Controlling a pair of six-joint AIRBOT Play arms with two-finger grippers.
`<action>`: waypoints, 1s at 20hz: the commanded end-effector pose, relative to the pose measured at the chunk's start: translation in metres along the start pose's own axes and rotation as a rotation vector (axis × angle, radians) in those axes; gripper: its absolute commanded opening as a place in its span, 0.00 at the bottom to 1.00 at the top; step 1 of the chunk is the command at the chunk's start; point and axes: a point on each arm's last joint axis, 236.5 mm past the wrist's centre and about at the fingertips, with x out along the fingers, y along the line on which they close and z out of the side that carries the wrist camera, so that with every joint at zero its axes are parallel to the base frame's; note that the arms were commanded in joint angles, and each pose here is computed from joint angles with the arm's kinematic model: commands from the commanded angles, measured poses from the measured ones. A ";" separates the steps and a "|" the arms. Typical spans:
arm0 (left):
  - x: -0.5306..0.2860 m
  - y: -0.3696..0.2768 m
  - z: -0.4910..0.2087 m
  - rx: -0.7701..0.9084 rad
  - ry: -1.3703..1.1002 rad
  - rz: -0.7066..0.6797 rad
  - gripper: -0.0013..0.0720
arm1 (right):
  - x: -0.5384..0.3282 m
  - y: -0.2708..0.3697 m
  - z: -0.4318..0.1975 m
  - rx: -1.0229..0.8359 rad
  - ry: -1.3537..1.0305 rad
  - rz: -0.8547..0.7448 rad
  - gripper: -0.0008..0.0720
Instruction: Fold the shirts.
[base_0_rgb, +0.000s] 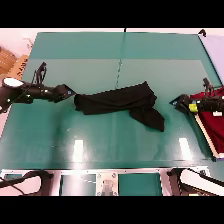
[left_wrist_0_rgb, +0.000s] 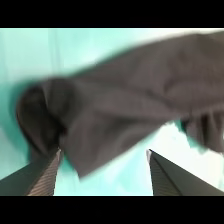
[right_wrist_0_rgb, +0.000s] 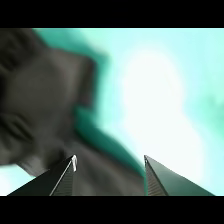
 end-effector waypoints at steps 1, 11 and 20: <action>-0.009 0.009 -0.033 -0.038 0.147 0.026 0.86 | 0.013 -0.030 -0.046 0.110 0.102 -0.028 0.70; 0.020 0.011 -0.064 -0.071 0.202 0.069 0.86 | 0.066 -0.003 -0.093 0.061 0.190 0.008 0.03; 0.108 -0.008 -0.081 0.155 0.087 0.246 0.86 | 0.068 0.001 -0.094 0.052 0.191 0.012 0.03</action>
